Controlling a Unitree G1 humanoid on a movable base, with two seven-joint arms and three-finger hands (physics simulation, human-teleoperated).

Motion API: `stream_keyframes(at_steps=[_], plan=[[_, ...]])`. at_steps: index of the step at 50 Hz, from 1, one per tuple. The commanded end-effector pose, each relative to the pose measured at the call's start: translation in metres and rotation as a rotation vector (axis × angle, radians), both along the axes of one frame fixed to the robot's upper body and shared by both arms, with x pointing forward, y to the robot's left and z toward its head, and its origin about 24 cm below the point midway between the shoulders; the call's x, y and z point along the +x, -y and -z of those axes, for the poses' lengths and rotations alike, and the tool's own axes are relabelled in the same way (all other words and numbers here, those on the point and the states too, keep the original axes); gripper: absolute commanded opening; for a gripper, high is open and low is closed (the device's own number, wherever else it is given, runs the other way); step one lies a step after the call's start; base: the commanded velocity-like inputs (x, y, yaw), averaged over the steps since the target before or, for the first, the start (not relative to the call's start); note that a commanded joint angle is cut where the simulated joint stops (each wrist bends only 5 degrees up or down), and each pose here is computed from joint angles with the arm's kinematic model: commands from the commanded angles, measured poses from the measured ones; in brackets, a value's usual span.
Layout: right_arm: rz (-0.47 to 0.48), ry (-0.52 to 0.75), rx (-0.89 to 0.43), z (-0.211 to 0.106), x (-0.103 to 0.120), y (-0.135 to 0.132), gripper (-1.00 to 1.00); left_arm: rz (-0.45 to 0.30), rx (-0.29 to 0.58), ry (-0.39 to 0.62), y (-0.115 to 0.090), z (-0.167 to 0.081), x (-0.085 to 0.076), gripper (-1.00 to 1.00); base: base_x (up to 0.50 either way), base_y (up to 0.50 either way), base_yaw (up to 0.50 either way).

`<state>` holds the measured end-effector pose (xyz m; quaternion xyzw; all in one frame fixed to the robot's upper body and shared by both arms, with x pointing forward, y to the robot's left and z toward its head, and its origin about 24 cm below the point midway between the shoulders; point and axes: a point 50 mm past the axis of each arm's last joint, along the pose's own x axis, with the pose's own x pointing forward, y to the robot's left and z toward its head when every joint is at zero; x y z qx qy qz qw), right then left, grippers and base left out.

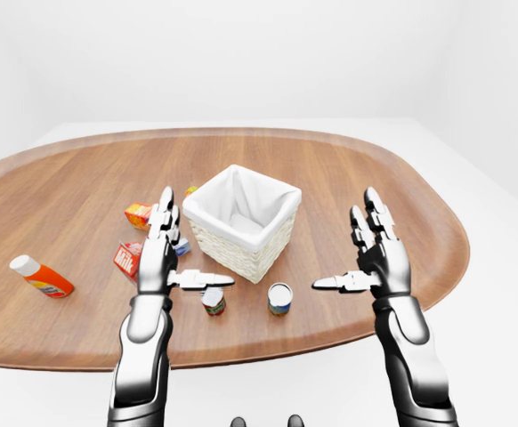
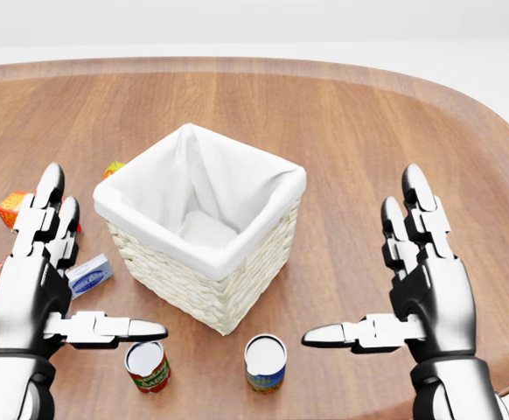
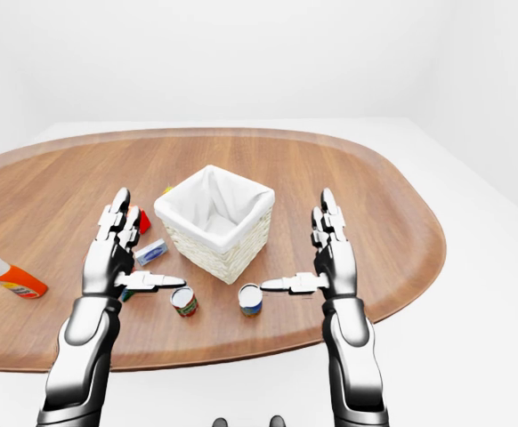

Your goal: Pick up the tomato sauce, and put it in the basket.

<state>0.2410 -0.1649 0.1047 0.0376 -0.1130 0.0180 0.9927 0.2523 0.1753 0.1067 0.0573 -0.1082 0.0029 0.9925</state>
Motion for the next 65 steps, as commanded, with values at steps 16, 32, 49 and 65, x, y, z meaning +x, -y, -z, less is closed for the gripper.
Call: stream_keyframes(at_steps=[16,32,49,65], plan=[[-0.006,0.012,-0.002,-0.003,0.0,-0.001,1.0,0.006,0.008,0.024,0.001,-0.006,0.0,0.98,0.03,0.0,0.0],[-0.004,0.0,-0.004,0.0,0.001,-0.001,1.0,-0.015,0.078,0.015,-0.002,-0.005,0.002,0.98,0.0,0.0,0.0],[-0.004,-0.013,-0.002,0.003,0.004,-0.001,1.0,-0.012,0.149,-0.037,-0.001,0.005,0.004,0.98,0.0,0.0,0.0],[-0.003,-0.011,-0.002,0.002,0.002,-0.001,1.0,0.0,0.176,-0.05,0.001,0.008,0.002,0.99,0.0,0.0,0.0]])
